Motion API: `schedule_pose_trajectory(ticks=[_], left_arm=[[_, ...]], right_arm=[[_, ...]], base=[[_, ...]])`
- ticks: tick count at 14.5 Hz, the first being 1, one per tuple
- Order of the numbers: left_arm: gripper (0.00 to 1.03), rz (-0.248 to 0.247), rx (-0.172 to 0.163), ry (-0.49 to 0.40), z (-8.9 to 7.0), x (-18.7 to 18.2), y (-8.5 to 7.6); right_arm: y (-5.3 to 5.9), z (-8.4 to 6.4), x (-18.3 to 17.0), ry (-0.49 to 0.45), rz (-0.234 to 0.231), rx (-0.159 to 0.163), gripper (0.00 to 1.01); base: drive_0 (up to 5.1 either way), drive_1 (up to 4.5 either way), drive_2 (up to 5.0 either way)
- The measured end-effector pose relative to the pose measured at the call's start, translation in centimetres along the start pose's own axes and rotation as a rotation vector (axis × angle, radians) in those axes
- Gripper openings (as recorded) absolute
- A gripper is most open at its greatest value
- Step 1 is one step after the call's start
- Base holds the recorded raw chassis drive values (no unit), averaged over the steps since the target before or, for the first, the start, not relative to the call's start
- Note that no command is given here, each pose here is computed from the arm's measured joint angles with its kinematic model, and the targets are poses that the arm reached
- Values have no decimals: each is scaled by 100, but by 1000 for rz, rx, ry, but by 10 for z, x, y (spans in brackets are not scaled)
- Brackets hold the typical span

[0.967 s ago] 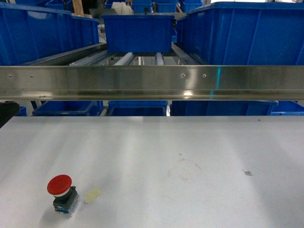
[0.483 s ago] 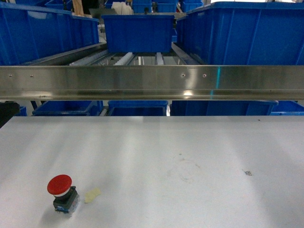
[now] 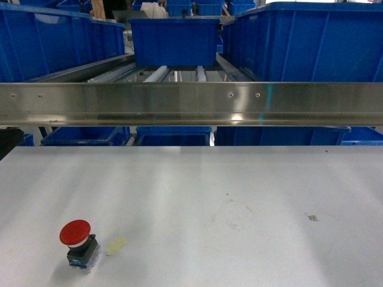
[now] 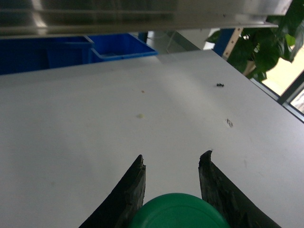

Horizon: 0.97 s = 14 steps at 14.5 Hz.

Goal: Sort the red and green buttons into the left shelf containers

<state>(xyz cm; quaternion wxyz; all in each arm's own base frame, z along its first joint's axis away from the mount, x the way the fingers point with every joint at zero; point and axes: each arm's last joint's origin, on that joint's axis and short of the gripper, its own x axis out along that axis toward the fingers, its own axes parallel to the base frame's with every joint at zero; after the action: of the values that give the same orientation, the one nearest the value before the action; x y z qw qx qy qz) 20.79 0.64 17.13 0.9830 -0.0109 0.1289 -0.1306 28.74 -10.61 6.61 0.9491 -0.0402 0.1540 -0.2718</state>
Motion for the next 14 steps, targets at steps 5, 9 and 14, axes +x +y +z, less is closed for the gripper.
schedule_pose_trajectory(ticks=[5, 9, 14], left_arm=[[98, 0, 0, 0, 0, 0, 0], [98, 0, 0, 0, 0, 0, 0], [98, 16, 27, 0, -6, 11, -5]], right_arm=[[-31, 70, -77, -171, 210, 3, 31], [-75, 101, -158, -324, 334, -3, 31], [-75, 100, -157, -312, 332, -8, 31]], base=[[0, 0, 0], [0, 0, 0], [0, 0, 0]])
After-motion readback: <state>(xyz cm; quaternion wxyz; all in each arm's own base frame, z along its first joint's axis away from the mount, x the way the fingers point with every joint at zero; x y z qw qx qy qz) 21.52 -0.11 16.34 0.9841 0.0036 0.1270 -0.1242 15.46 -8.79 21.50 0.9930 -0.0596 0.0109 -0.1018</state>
